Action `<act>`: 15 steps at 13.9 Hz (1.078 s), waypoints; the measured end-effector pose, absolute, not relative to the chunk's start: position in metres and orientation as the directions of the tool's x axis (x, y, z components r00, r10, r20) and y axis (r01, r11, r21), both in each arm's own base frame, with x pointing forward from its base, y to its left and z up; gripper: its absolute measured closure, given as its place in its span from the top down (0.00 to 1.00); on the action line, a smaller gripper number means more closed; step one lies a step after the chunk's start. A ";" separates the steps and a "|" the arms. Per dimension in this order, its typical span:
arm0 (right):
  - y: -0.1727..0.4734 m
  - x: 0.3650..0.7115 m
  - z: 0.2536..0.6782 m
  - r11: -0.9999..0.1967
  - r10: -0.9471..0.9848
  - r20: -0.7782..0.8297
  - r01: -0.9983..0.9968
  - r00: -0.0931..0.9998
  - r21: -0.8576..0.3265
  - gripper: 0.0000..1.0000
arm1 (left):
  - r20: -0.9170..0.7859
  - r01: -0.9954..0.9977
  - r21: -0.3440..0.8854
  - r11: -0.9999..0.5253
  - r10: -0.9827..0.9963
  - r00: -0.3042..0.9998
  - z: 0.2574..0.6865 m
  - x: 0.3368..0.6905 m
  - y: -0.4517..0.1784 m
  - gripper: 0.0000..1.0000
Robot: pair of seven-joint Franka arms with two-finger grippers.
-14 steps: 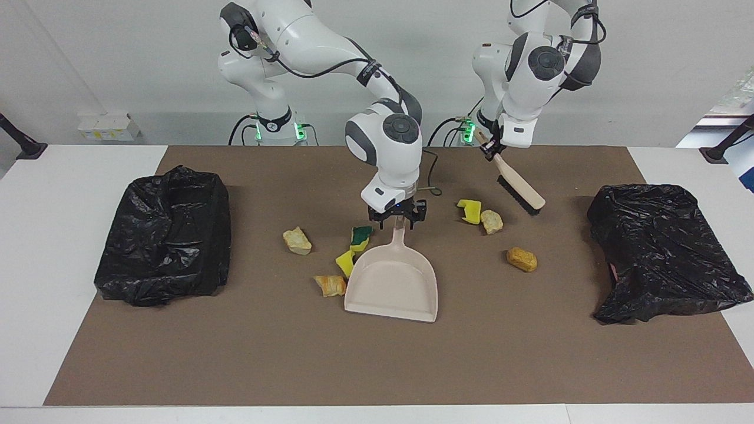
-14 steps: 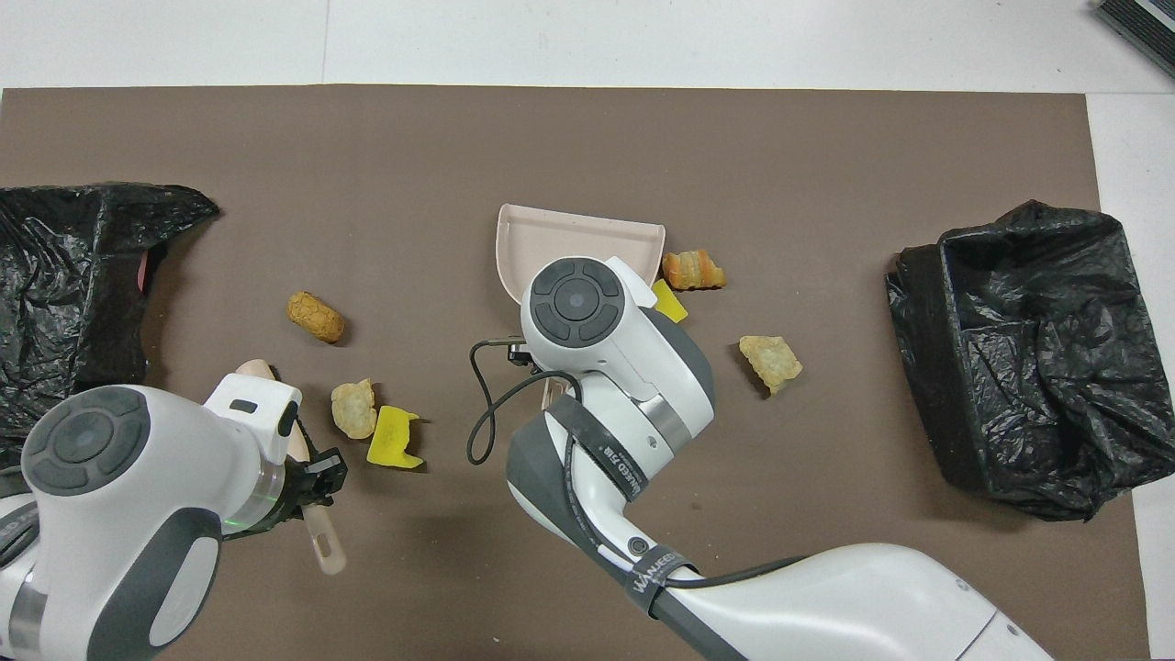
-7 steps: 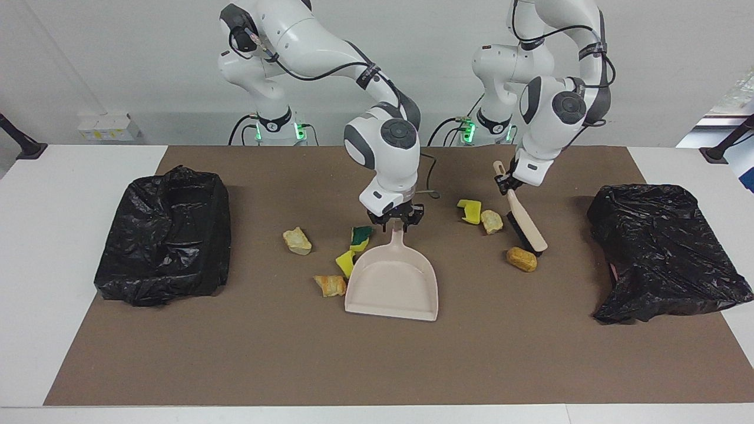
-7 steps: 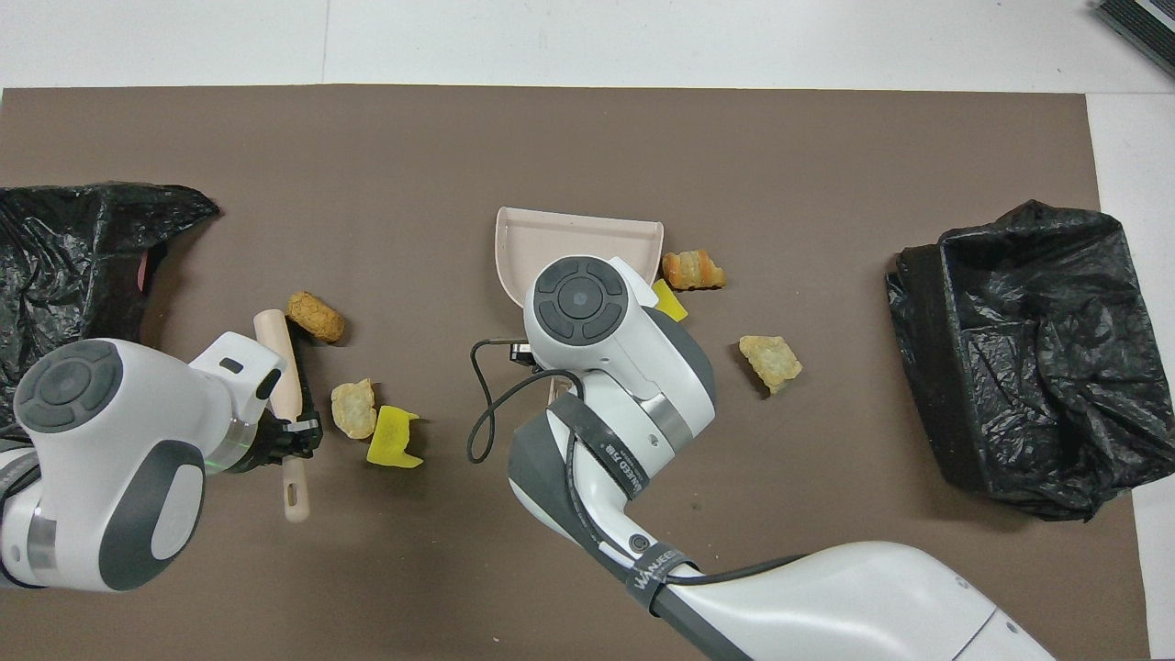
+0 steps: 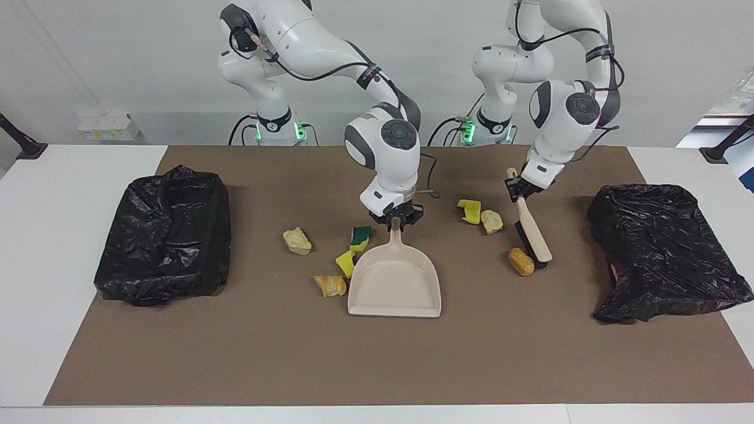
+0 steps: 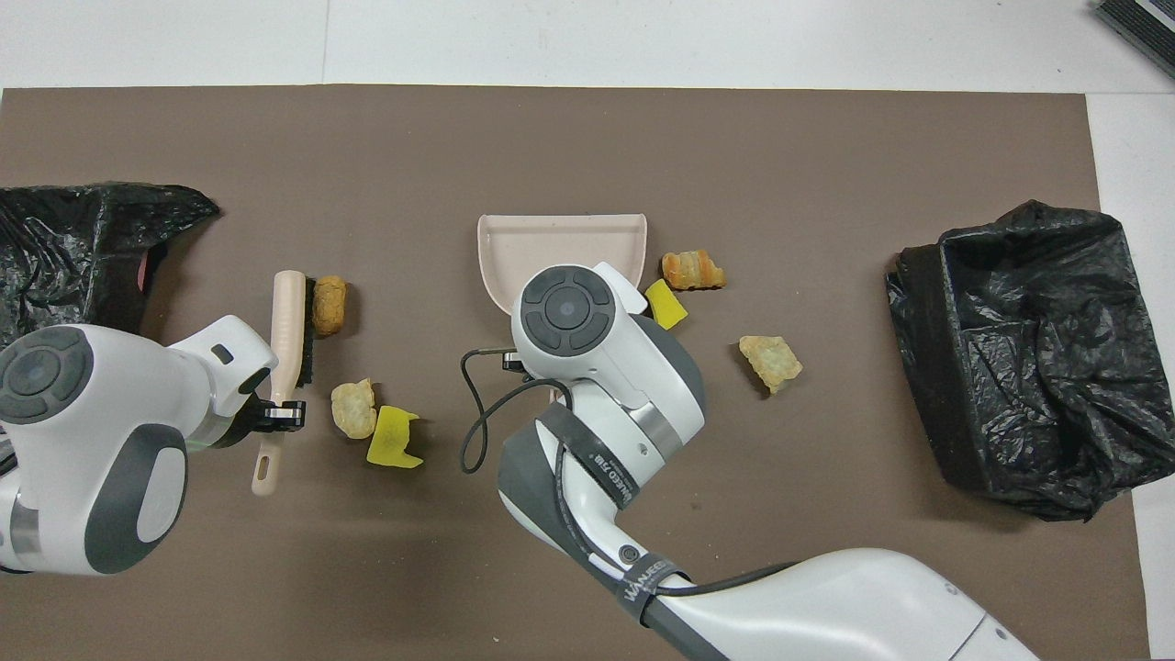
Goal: Sweep and dump trash in bin
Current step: 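Sweep the bread and crumbs toward the dustpan with the left gripper's brush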
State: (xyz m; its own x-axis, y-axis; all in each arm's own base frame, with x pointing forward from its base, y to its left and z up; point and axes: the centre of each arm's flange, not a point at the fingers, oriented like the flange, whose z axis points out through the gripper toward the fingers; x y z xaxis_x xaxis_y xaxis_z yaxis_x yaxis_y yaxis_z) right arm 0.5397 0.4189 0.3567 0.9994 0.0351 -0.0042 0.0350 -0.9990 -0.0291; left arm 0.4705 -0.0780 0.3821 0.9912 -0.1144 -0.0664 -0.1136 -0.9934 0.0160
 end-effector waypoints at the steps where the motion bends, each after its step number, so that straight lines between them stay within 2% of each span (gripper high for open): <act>1: 0.423 0.537 0.359 -0.995 0.101 0.005 0.101 0.995 -0.027 0.31 | -0.067 -0.195 0.021 -0.980 -0.196 0.978 0.381 0.471 -0.078 0.26; 4: 0.425 0.534 0.373 -0.958 0.286 0.031 0.286 0.958 -0.010 0.31 | -0.081 -0.403 0.039 -0.914 -0.405 0.911 0.376 0.470 -0.081 0.26; 6: 0.418 0.534 0.374 -0.894 0.447 0.011 0.446 0.894 0.049 0.31 | -0.118 -0.504 0.061 -0.862 -0.507 0.854 0.373 0.463 -0.087 0.26; 10: 0.397 0.543 0.376 -0.654 0.750 -0.057 0.751 0.659 0.092 0.31 | -0.177 -0.627 0.108 -0.772 -0.635 0.752 0.373 0.452 -0.102 0.26; 12: 0.385 0.551 0.376 -0.539 0.833 -0.085 0.836 0.547 0.102 0.31 | -0.179 -0.635 0.112 -0.764 -0.644 0.744 0.380 0.454 -0.103 0.26; 15: 0.376 0.556 0.377 -0.429 0.888 -0.118 0.894 0.443 0.127 0.31 | -0.154 -0.633 0.100 -0.768 -0.640 0.753 0.403 0.465 -0.102 0.26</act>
State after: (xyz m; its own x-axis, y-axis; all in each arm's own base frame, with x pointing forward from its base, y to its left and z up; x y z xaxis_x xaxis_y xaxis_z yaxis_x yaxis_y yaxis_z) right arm 0.5563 0.3762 0.3767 0.4434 0.8885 -0.1181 0.8942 -0.4295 0.1266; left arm 0.4652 -0.1019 0.4032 0.7526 -0.6403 -0.1537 -0.6329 -0.7678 0.0997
